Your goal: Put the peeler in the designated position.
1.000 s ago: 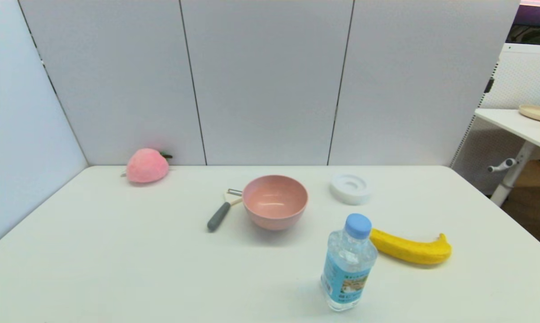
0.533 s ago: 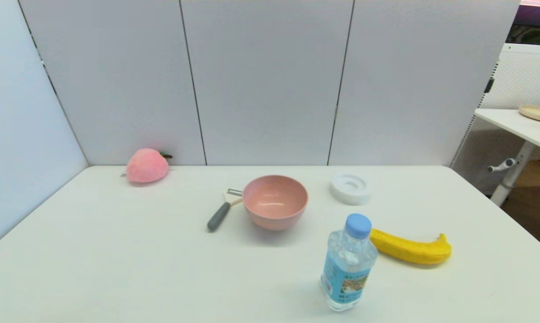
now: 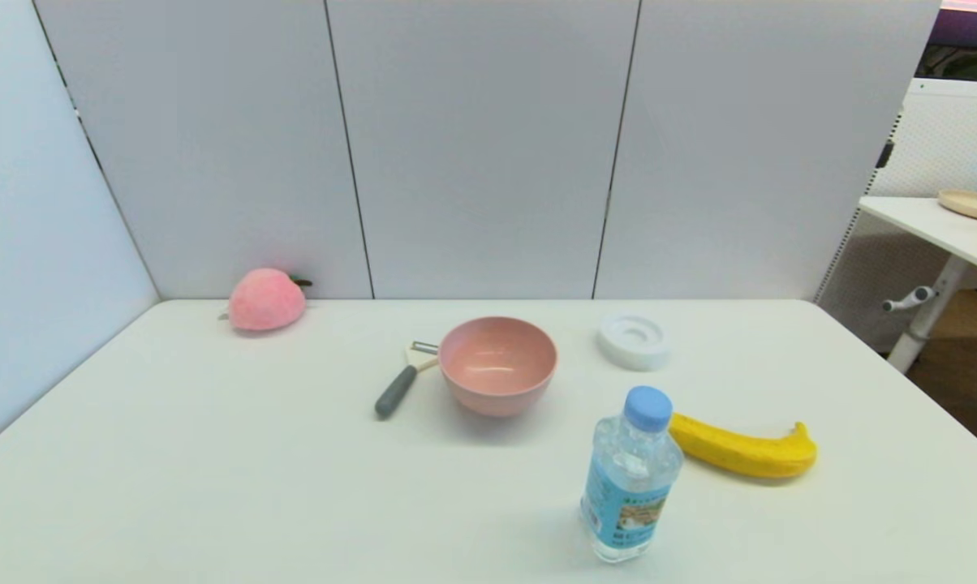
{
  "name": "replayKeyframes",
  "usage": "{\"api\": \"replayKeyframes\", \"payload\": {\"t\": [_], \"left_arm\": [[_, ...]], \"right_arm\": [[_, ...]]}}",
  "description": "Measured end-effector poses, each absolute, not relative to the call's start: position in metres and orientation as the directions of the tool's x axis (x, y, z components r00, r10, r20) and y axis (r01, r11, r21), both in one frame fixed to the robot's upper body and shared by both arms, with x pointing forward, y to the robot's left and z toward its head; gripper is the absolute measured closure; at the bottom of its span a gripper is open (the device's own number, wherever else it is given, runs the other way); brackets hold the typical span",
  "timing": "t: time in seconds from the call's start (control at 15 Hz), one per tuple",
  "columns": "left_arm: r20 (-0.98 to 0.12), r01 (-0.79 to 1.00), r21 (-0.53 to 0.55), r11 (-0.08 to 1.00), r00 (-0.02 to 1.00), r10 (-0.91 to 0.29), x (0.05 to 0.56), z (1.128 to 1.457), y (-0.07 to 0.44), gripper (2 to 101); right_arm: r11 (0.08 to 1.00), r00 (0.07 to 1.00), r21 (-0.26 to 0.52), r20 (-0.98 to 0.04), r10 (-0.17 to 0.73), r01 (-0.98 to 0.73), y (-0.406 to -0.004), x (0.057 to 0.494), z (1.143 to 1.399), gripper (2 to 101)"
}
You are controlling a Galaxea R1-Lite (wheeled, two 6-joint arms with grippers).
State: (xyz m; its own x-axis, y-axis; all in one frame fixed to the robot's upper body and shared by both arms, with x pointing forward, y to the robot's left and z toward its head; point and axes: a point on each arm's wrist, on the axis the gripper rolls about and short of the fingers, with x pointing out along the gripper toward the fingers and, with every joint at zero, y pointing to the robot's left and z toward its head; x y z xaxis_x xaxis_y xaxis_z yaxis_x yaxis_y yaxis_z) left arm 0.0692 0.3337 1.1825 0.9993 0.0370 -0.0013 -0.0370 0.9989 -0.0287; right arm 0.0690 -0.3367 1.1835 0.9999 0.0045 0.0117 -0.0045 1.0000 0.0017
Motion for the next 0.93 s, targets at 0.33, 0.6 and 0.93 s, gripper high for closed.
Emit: {"api": "replayKeyframes", "payload": {"t": [0.33, 0.6, 0.93], "left_arm": [[0.001, -0.037, -0.029, 0.999, 0.999, 0.037, 0.0691, 1.1825, 0.3337, 5.4], [0.001, -0.037, -0.029, 0.999, 0.999, 0.037, 0.0690, 1.1825, 0.3337, 5.4], [0.001, -0.036, -0.029, 0.999, 0.999, 0.036, 0.0690, 1.1825, 0.3337, 5.4]], "right_arm": [[1.000, 1.000, 0.002, 0.012, 0.005, -0.005, -0.3367, 0.0690, 1.1835, 4.3], [1.000, 1.000, 0.002, 0.011, 0.004, -0.004, -0.3367, 0.0690, 1.1835, 4.3], [1.000, 1.000, -0.006, 0.011, 0.004, -0.004, -0.3367, 0.0690, 1.1835, 4.3]]}}
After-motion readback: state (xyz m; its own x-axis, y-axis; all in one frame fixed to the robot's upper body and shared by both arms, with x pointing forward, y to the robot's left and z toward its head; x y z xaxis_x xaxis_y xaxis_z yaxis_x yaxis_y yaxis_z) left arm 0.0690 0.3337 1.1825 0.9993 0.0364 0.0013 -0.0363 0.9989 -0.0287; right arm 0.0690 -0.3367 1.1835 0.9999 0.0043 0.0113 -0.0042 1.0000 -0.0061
